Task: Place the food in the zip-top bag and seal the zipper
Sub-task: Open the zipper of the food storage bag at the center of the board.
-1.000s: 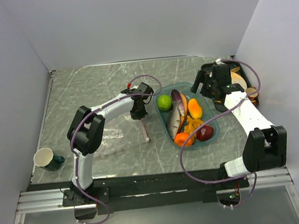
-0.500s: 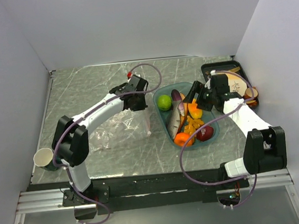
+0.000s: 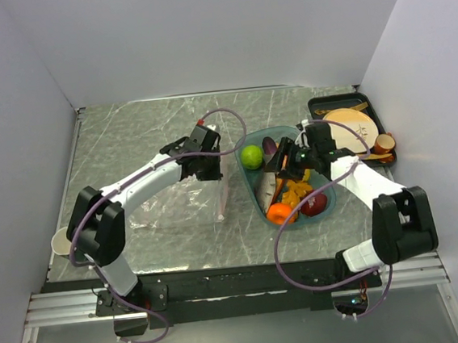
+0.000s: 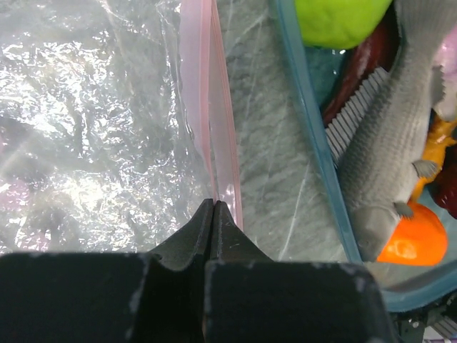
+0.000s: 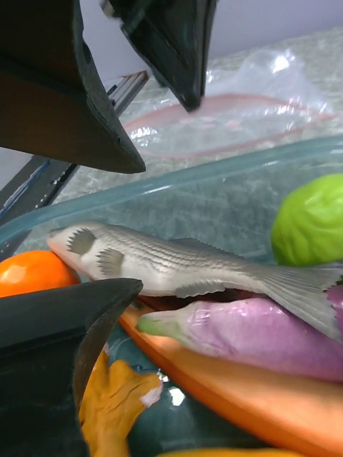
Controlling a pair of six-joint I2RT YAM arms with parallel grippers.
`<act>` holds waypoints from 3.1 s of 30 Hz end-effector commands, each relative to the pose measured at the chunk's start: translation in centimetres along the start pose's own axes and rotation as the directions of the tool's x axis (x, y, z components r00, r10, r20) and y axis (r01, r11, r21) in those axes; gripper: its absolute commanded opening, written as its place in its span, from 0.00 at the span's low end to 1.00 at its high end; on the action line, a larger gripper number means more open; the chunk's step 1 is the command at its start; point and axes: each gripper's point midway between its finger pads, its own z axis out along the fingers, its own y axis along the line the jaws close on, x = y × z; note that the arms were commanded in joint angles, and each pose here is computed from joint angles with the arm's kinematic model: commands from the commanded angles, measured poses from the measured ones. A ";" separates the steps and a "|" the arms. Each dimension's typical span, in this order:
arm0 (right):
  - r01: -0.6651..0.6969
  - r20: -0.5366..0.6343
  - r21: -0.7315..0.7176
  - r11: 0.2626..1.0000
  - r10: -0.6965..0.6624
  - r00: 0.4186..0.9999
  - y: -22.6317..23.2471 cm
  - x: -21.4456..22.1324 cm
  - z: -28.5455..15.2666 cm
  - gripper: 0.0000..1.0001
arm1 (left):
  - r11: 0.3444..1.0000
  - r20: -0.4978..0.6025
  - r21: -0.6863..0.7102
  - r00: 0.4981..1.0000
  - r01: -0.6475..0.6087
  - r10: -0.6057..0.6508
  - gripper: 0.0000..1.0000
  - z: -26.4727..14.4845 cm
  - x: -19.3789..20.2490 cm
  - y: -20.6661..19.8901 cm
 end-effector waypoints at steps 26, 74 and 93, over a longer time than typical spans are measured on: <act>0.185 -0.075 -0.300 0.936 -0.216 0.973 13.7 1.5 4.7 0.54 | 0.998 0.199 0.054 0.980 0.013 -0.024 0.01 -8.1 -4.9 -1.3; 0.200 -0.080 -0.289 0.936 -0.232 0.970 15.7 2.8 10.9 0.29 | 0.998 0.212 0.020 0.975 0.067 -0.070 0.01 -8.1 -4.6 0.8; 0.186 -0.144 -0.149 0.971 -0.207 0.968 11.9 3.0 15.3 0.05 | 0.979 0.247 -0.057 0.953 0.198 -0.178 0.01 -11.5 -5.5 7.9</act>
